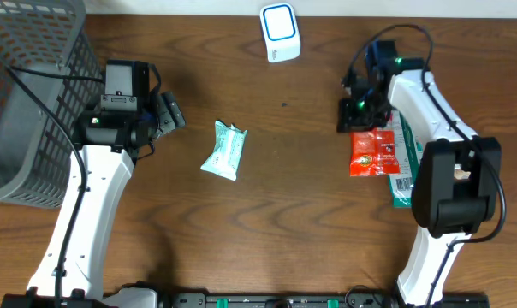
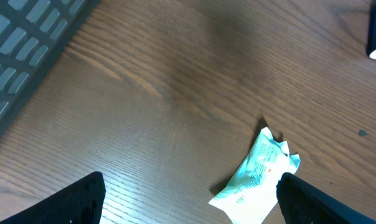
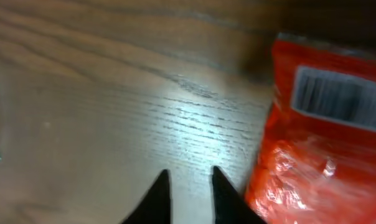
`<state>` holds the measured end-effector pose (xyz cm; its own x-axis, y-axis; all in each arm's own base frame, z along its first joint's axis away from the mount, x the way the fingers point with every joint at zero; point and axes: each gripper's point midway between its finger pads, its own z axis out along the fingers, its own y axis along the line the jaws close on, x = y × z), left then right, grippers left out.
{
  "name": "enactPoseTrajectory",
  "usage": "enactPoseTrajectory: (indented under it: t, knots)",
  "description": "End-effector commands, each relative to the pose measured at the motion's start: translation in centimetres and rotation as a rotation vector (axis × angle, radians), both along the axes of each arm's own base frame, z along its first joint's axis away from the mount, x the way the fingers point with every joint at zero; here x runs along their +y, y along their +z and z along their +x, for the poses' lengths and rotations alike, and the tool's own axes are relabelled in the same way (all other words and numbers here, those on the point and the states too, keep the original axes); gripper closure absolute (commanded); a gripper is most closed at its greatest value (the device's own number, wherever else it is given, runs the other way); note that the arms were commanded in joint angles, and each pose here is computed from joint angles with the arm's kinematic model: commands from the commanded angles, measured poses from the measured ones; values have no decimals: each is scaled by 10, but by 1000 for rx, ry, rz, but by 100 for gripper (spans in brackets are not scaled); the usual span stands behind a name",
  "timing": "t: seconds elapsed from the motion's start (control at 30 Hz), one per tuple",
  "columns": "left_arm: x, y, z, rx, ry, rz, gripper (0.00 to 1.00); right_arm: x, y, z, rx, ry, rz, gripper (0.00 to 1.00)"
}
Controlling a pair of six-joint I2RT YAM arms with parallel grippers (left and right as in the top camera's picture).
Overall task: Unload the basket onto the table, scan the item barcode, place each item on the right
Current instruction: 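Carry the red bag right and release it by the glove pack, then move the right gripper left toward the teal wipes pack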
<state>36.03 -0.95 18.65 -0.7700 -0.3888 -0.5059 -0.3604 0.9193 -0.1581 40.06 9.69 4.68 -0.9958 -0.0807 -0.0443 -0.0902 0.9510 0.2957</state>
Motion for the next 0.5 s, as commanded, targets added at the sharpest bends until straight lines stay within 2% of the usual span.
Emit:
enactPoseTrajectory:
  t: [0.0, 0.13, 0.2, 0.4, 0.47]
  knots:
    - [3, 1, 3, -3, 11, 10, 12, -11, -23, -8, 31, -60, -91, 91]
    - [3, 1, 3, -3, 11, 10, 12, -44, -29, -7, 21, -137, -274, 90]
    - [3, 1, 3, -3, 11, 10, 12, -52, -29, -6, 14, -146, -321, 86]
    - [3, 1, 3, -2, 11, 10, 12, -48, -29, -5, 12, -146, -301, 82]
    - [3, 1, 3, -2, 11, 10, 11, -40, -29, -6, 20, -141, -254, 77]
